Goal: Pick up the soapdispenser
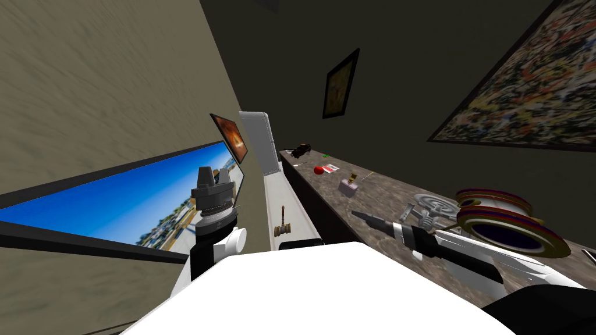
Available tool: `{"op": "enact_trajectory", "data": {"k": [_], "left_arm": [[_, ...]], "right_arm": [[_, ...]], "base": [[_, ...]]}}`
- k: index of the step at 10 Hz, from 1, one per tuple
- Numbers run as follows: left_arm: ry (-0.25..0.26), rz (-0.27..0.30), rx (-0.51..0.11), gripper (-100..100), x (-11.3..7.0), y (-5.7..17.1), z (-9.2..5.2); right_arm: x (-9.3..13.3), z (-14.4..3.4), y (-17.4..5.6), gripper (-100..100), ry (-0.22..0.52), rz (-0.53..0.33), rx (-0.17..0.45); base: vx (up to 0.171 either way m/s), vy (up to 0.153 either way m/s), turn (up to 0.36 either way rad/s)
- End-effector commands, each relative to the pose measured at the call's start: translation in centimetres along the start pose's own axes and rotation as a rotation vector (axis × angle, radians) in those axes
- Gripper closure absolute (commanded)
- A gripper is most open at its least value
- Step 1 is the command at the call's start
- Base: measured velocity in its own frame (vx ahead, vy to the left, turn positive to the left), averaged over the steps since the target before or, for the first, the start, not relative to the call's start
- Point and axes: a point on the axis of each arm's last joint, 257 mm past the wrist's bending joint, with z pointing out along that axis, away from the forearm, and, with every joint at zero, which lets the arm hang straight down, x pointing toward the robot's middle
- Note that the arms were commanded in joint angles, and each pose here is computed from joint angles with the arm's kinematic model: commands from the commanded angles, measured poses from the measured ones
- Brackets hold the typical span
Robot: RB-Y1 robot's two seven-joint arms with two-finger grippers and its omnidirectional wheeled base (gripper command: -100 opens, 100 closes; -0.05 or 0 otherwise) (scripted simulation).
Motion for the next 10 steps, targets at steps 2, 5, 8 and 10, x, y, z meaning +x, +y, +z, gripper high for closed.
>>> {"op": "enact_trajectory", "data": {"k": [2,5,8,10], "left_arm": [[0.0,0.0,0.0,0,0.0,0.0,0.0],[0.0,0.0,0.0,0,0.0,0.0,0.0],[0.0,0.0,0.0,0,0.0,0.0,0.0],[0.0,0.0,0.0,0,0.0,0.0,0.0]], "right_arm": [[-0.2,-1.5,-1.9,-100,0.061,-0.055,0.067],[-0.3,-4.2,-4.9,-100,0.144,-0.122,0.169],[-1.4,-6.1,-6.2,-100,0.215,-0.196,0.237],[-2.2,-7.6,-7.3,-100,0.266,-0.245,0.29]], "base": [[0.014,0.003,0.031],[0.02,0.005,0.033],[0.023,0.007,0.029],[0.023,0.011,0.025]]}}
